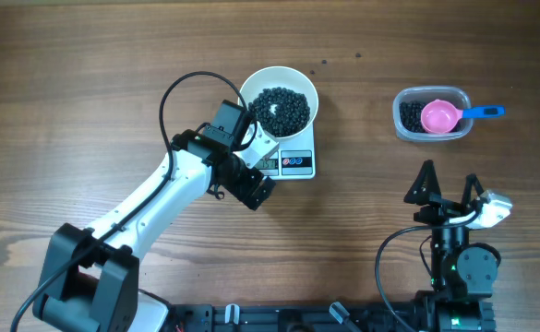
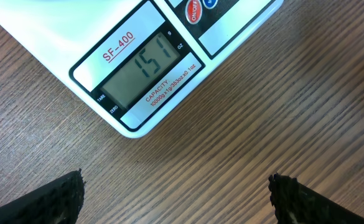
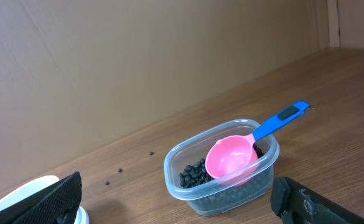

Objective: Scoop item into bowl and weigh 150g on scale

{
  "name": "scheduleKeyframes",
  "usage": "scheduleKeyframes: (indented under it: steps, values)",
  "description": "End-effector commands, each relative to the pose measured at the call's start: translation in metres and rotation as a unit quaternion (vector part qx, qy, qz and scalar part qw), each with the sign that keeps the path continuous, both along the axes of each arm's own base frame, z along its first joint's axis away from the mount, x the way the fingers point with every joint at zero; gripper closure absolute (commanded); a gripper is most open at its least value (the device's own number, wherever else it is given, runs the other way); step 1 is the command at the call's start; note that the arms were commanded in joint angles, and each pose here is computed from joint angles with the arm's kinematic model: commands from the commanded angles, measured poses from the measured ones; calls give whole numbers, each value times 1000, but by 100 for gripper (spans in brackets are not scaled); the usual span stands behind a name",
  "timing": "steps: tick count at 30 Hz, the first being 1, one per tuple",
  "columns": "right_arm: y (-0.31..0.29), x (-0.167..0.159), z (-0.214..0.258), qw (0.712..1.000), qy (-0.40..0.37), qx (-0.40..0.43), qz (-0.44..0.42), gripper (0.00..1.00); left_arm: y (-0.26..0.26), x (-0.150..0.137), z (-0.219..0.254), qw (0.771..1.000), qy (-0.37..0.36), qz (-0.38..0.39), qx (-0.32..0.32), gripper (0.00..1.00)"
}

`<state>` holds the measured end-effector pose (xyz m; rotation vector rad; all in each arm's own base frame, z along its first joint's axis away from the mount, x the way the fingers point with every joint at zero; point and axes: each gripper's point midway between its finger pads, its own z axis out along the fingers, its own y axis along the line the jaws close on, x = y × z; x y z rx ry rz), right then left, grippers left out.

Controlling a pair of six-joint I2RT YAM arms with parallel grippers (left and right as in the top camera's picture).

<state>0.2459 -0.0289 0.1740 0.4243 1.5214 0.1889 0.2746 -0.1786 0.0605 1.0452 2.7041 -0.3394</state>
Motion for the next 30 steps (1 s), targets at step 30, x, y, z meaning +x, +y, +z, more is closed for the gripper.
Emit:
scheduleKeyframes:
  steps: [30]
  values:
    - [4, 0, 2, 1000, -6, 5, 11, 0, -79, 158, 179, 847, -508, -11, -155, 0]
